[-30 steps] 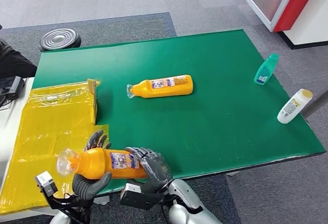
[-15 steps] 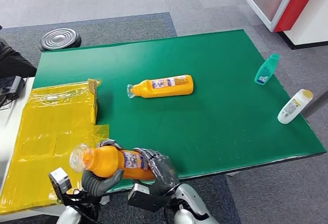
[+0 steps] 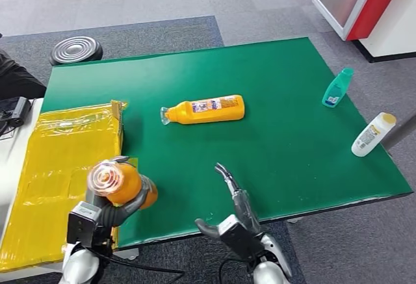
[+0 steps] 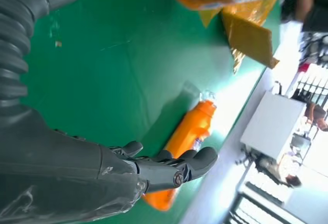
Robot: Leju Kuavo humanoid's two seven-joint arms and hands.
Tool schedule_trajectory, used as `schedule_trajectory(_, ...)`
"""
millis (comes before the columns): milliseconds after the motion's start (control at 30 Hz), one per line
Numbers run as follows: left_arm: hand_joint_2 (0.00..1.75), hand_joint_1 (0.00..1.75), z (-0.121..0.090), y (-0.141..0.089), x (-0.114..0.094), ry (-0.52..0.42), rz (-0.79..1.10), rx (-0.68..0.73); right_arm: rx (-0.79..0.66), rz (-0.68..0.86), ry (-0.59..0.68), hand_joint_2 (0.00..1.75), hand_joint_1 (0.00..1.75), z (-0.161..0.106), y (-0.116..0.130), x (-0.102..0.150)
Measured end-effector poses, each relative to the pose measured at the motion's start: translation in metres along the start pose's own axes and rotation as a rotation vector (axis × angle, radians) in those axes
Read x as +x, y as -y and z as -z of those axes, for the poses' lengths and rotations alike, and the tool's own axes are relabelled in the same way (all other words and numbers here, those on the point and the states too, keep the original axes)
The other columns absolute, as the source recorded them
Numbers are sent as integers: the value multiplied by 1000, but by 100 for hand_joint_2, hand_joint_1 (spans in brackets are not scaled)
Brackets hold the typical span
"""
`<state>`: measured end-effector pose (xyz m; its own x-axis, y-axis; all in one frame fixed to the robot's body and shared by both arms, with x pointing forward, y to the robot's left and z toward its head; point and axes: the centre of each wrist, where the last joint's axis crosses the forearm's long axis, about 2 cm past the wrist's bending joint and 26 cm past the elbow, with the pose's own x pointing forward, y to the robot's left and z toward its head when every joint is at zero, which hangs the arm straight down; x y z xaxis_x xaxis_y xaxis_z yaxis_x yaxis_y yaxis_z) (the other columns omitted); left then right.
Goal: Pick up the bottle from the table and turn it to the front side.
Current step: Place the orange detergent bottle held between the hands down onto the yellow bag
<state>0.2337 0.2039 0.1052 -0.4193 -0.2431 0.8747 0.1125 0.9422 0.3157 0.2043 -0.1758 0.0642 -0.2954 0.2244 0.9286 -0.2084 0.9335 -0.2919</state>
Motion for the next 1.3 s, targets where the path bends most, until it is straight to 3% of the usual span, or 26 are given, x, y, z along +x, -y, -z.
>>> schedule_trajectory(200, 175, 175, -6, -38, -7, -23, 244, 65, -28, 157, -17, 175, 0, -4, 3, -4)
schedule_trajectory(433, 175, 175, -2, -77, -13, -128, 785, 47, -96, 282, -19, 175, 0, -18, 6, -16)
schedule_trajectory(533, 175, 175, 4, -85, -14, -145, 903, 32, -121, 294, -40, 175, 0, -26, 9, -20)
schedule_trajectory(767, 175, 175, 25, -84, -24, -191, 1176, -83, -123, 317, -71, 175, 0, -37, 21, -28)
schedule_trajectory(1167, 175, 175, 42, -64, -65, -270, 1338, -467, -122, 215, -80, 175, 0, -40, 30, -36)
schedule_trajectory(1300, 175, 152, 46, -63, -72, -315, 1272, -546, -131, 216, -91, 175, 0, -41, 31, -38)
